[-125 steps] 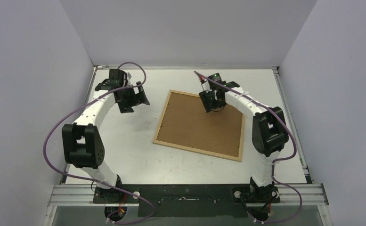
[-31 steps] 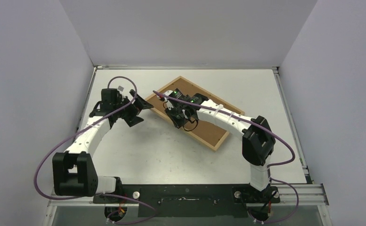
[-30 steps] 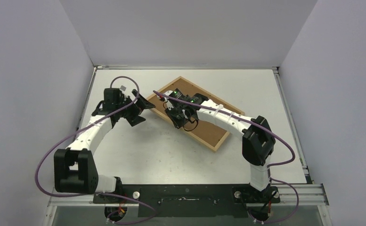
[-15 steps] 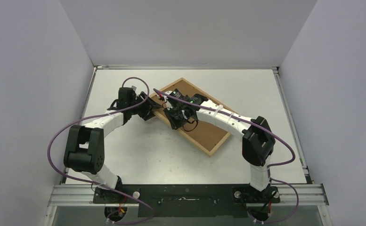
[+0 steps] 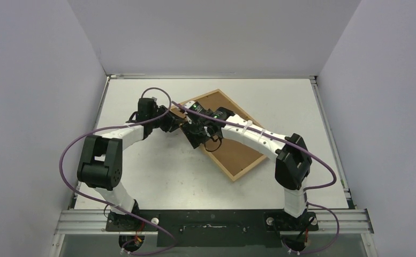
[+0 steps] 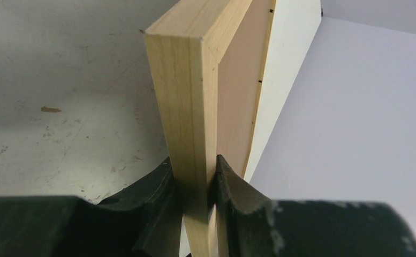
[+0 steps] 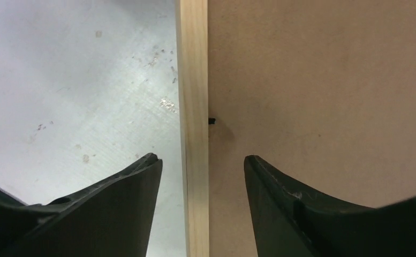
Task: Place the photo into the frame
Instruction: Turn over the photo frame at the center of the board.
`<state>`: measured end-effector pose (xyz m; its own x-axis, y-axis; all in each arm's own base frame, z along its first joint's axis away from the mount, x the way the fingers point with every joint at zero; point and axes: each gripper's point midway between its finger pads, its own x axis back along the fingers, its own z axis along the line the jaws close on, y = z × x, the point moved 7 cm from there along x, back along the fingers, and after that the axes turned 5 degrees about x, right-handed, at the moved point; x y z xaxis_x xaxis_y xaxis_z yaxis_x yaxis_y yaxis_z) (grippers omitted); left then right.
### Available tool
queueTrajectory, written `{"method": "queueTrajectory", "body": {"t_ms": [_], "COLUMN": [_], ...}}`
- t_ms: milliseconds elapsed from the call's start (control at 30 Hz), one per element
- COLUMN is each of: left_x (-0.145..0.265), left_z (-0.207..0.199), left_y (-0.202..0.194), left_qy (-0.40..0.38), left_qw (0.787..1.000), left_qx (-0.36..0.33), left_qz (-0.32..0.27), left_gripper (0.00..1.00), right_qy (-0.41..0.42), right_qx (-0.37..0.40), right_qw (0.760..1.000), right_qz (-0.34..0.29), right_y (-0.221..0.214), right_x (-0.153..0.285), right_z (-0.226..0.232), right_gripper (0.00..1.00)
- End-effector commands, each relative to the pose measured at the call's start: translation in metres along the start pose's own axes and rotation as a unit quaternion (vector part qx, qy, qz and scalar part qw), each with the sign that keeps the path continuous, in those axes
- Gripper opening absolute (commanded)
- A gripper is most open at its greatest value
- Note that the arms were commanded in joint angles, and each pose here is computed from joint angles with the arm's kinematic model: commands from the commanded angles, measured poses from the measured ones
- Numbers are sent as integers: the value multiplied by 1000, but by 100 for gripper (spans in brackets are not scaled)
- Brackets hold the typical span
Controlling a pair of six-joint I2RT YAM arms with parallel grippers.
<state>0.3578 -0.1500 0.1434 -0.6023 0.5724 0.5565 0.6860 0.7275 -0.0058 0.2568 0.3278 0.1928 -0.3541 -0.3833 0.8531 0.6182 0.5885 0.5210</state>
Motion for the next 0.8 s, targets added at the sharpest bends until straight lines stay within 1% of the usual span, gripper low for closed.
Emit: {"method": "queueTrajectory", "body": {"t_ms": [0, 100, 233, 367, 433, 600, 667, 767], "left_x": [7, 14, 22, 28, 30, 38, 42, 45], "left_z": [-39, -46, -53, -59, -61, -67, -69, -72], "left_y": [7, 8, 8, 6, 4, 2, 2, 3], "left_qy": [-33, -3, 21, 26, 26, 26, 23, 22], "left_qw": [999, 1000, 1000, 999, 999, 998, 998, 998], "left_qx": [-19, -10, 8, 19, 24, 30, 32, 36], "left_qz": [-4, 5, 21, 32, 37, 40, 39, 40], "left_gripper": [0, 0, 0, 0, 0, 0, 0, 0], "right_qy": [-113, -189, -283, -348, -369, -417, -423, -425], "right_qx": [63, 128, 206, 236, 256, 298, 316, 339], "right_qw": [990, 972, 936, 907, 893, 859, 849, 840], "right_qz": [-60, -50, -41, -41, -35, -10, 0, 4], "right_y": [21, 18, 11, 12, 13, 11, 8, 5], "right_x": [42, 47, 51, 50, 47, 37, 33, 28], "right_z": [3, 11, 25, 28, 28, 26, 27, 30], "right_gripper": [63, 65, 66, 64, 63, 55, 52, 50]}}
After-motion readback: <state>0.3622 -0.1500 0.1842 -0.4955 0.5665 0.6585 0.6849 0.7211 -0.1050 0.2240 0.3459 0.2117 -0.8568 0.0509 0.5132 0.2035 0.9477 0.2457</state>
